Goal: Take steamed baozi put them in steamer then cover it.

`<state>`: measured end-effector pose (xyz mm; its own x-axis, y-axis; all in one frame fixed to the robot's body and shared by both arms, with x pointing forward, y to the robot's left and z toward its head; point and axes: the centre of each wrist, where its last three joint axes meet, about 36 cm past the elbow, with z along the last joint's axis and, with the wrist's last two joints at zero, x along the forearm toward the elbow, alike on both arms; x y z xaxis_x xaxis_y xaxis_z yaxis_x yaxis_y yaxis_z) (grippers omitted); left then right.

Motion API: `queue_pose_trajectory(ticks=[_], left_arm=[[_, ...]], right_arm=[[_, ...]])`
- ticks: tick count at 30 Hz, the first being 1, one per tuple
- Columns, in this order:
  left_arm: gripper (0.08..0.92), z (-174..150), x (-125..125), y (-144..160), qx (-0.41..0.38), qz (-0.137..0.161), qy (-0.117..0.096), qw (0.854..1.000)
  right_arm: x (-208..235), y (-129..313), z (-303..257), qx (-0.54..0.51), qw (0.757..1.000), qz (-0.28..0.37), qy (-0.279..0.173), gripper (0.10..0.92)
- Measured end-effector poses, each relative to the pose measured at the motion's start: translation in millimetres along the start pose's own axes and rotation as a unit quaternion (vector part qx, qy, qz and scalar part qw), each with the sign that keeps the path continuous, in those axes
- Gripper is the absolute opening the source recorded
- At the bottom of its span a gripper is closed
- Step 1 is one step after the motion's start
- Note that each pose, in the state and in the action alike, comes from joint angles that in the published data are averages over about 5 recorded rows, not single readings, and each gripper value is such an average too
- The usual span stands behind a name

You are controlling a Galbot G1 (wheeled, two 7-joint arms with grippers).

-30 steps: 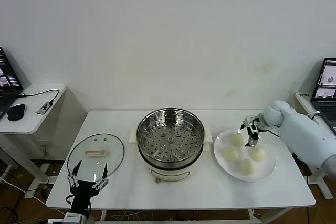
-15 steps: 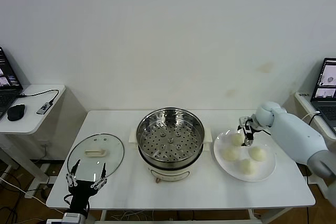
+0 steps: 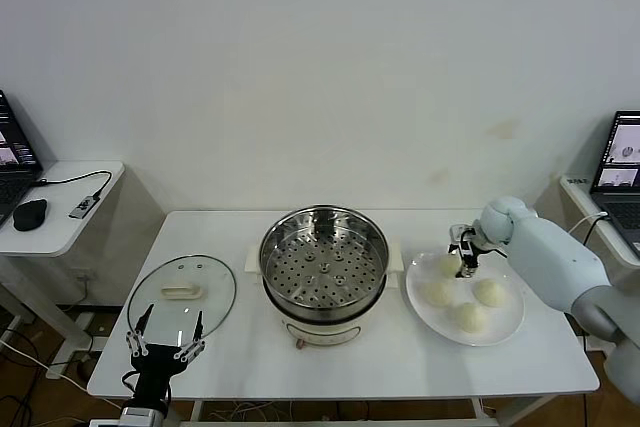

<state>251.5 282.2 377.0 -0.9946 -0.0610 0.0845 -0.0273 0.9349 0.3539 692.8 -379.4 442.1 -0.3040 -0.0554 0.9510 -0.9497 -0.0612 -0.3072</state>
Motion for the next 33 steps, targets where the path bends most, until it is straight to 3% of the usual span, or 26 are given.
queue_pose_trajectory(ticks=[17, 25, 33], left_arm=[[0.823, -3, 4, -1, 0.0, 0.006, -0.001, 1.0], [0.823, -5, 5, -1, -0.002, 0.016, -0.004, 1.0], [0.823, -8, 2, -3, 0.002, 0.023, -0.009, 1.0]], right_arm=[[39, -8, 8, 0.006, 1.0, -0.002, -0.008, 0.543], [100, -21, 8, 0.011, 0.999, 0.017, -0.034, 0.548], [174, -50, -29, 0.059, 0.994, 0.055, -0.08, 0.553]])
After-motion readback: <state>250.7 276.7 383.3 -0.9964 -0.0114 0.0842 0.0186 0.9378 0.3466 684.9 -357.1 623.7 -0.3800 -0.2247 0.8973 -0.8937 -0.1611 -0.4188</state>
